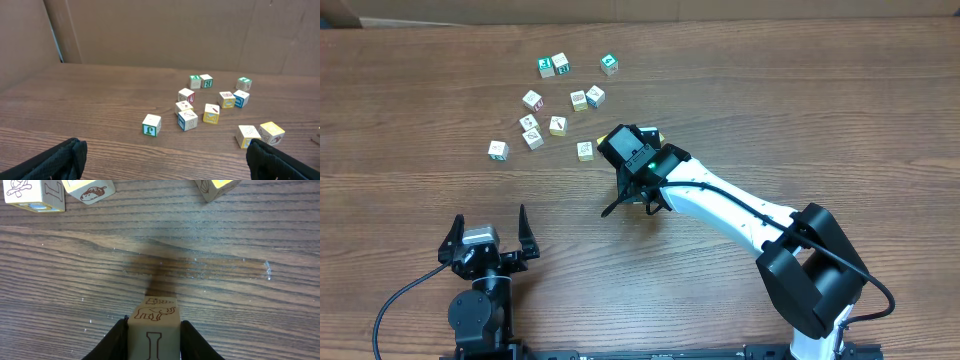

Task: Form a tower
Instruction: 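Open the right gripper and let go of the I block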

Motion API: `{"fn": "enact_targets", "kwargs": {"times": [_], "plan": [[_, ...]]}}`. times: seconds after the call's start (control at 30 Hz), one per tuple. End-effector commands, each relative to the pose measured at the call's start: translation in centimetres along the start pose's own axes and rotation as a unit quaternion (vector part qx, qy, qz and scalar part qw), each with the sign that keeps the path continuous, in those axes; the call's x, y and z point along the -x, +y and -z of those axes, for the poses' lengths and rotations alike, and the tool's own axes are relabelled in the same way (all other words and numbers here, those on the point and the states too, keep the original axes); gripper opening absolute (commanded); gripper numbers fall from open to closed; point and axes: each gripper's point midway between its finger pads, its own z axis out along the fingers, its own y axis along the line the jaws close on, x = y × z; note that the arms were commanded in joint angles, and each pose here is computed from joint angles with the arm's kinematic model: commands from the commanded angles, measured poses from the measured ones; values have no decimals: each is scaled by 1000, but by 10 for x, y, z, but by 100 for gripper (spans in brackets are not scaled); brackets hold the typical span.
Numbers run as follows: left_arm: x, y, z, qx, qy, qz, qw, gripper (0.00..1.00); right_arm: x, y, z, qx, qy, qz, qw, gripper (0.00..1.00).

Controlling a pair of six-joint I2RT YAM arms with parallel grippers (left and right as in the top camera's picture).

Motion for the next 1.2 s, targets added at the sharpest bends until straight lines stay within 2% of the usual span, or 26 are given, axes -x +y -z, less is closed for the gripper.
{"fn": "enact_targets", "kwargs": {"times": [0.0, 0.5, 0.77, 0.83, 1.0, 1.17], "plan": [[1, -1, 0, -2, -4, -11, 1000, 100, 2, 3, 10, 11, -8, -1, 1000, 28], [1, -1, 0, -2, -4, -11, 1000, 100, 2, 3, 10, 11, -8, -1, 1000, 39], [1, -1, 0, -2, -4, -11, 1000, 99, 2, 3, 10, 11, -9, -1, 1000, 40], [1, -1, 0, -2, -4, -11, 1000, 100, 3, 4, 10, 12, -9, -1, 1000, 51], [1, -1, 0, -2, -4, -11, 1000, 99, 5, 6, 10, 16, -15, -2, 1000, 63], [1, -1, 0, -2, -4, -11, 1000, 100, 13, 9, 15, 22, -23, -2, 999, 67]]}}
